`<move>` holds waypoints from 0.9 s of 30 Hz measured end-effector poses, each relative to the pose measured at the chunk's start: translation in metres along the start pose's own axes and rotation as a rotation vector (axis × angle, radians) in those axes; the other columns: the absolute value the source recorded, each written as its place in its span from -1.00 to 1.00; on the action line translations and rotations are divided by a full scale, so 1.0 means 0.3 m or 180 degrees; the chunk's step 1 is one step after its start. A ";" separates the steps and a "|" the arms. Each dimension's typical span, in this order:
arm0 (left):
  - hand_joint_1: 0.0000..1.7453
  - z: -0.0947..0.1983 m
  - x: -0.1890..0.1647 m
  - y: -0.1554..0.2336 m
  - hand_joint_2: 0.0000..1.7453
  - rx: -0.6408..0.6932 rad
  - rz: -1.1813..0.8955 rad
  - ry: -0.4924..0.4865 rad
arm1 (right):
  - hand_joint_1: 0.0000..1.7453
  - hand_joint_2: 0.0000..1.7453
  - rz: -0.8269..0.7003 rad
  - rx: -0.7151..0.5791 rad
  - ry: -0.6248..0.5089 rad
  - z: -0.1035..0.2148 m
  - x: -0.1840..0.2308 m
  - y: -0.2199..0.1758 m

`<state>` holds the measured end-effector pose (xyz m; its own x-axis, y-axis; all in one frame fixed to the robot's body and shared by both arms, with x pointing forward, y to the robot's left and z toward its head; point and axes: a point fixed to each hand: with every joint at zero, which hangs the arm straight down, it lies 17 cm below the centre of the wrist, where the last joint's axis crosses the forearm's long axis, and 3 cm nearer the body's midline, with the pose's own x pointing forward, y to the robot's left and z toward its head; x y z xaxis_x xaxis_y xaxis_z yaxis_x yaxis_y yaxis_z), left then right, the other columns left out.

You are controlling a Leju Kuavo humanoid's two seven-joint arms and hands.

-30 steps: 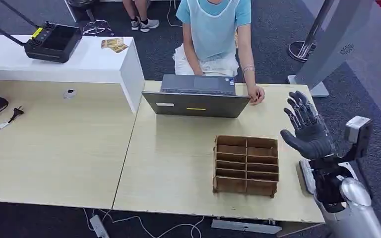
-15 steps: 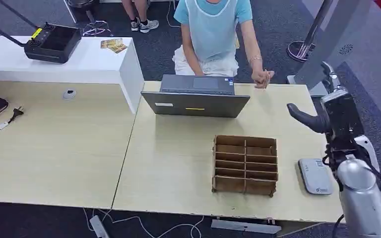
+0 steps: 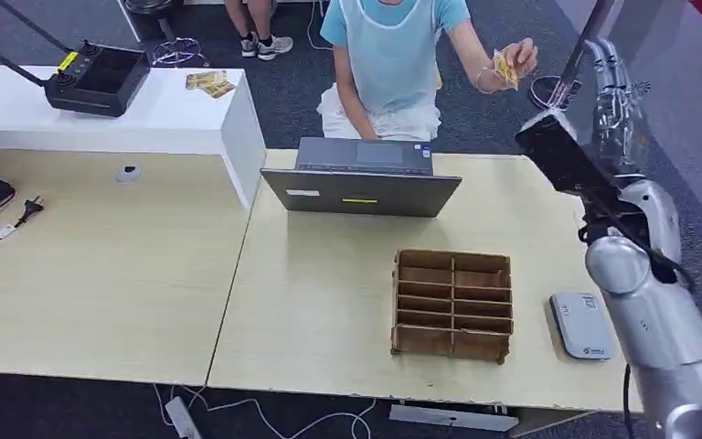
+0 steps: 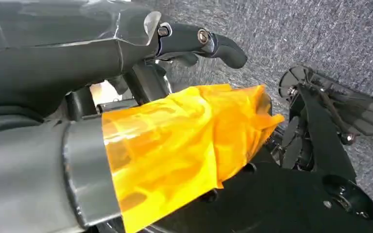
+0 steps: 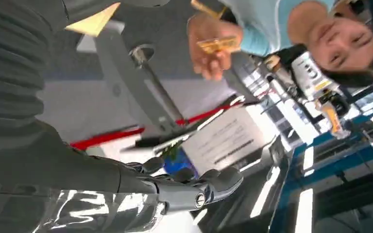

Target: Pass the card to the sensor for recognition and then transmit it.

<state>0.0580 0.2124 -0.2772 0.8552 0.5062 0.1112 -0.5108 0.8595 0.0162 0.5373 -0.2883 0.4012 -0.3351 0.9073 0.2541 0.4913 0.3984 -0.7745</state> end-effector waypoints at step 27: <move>-1.00 -0.002 0.010 0.003 -1.00 -0.0030 -0.0258 0.0011 | -1.00 1.00 0.1133 0.0533 0.0802 -0.119 -0.382 0.157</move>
<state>0.0602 0.2148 -0.2775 0.8941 0.4351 0.1066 -0.4390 0.8984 0.0156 0.6274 -0.3686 0.3563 0.0469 0.9963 0.0722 0.3968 0.0478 -0.9167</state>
